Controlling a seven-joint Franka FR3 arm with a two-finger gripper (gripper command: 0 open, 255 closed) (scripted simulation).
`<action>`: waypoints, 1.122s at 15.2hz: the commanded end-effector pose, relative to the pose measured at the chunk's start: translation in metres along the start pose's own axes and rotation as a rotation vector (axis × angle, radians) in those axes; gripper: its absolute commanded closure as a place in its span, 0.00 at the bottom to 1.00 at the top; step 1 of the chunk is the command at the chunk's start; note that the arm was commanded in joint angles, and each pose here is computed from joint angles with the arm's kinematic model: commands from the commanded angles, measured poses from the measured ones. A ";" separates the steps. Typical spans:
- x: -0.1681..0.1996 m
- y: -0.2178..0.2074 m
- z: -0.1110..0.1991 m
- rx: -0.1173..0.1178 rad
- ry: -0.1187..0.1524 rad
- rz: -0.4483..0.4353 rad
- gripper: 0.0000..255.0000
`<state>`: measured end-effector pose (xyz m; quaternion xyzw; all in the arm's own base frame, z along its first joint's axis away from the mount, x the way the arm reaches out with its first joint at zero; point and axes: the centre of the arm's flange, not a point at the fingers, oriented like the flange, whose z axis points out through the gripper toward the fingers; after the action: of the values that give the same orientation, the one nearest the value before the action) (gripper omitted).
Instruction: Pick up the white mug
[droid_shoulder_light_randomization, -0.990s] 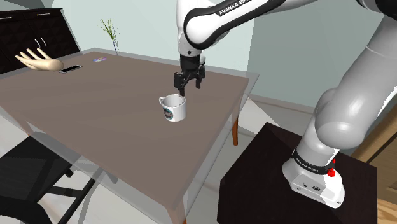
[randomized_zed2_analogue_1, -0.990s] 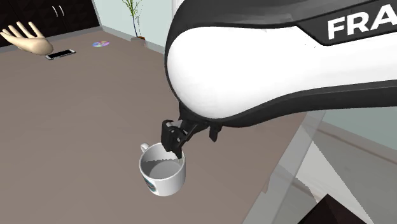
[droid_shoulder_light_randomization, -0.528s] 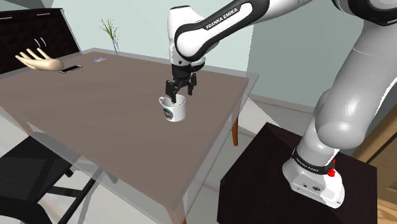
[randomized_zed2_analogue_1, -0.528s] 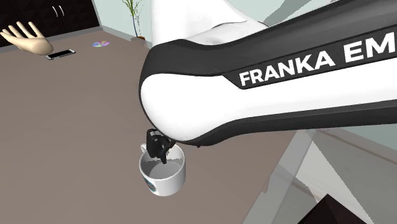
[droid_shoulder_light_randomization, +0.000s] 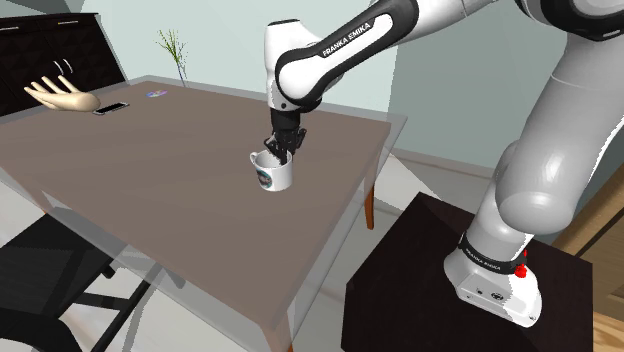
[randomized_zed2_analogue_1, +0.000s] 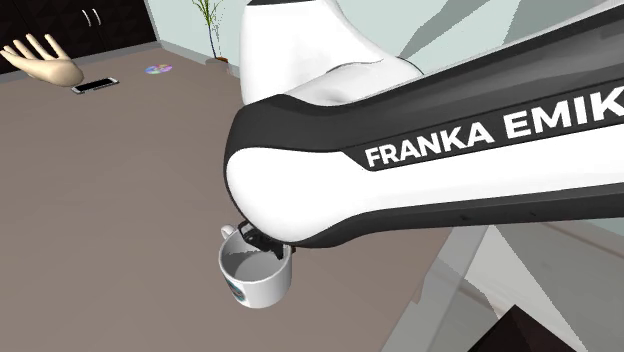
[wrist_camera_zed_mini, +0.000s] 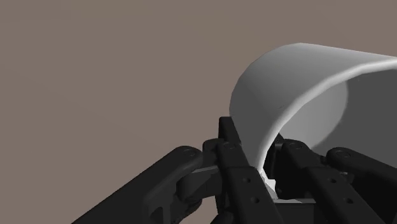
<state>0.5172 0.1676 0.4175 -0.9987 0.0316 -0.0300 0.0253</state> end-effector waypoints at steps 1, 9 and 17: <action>0.000 0.000 0.000 0.000 0.000 0.000 1.00; 0.000 -0.001 -0.010 0.000 0.000 0.000 1.00; 0.003 -0.003 -0.053 0.000 0.000 0.000 1.00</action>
<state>0.5160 0.1684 0.4651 -0.9987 0.0317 -0.0302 0.0253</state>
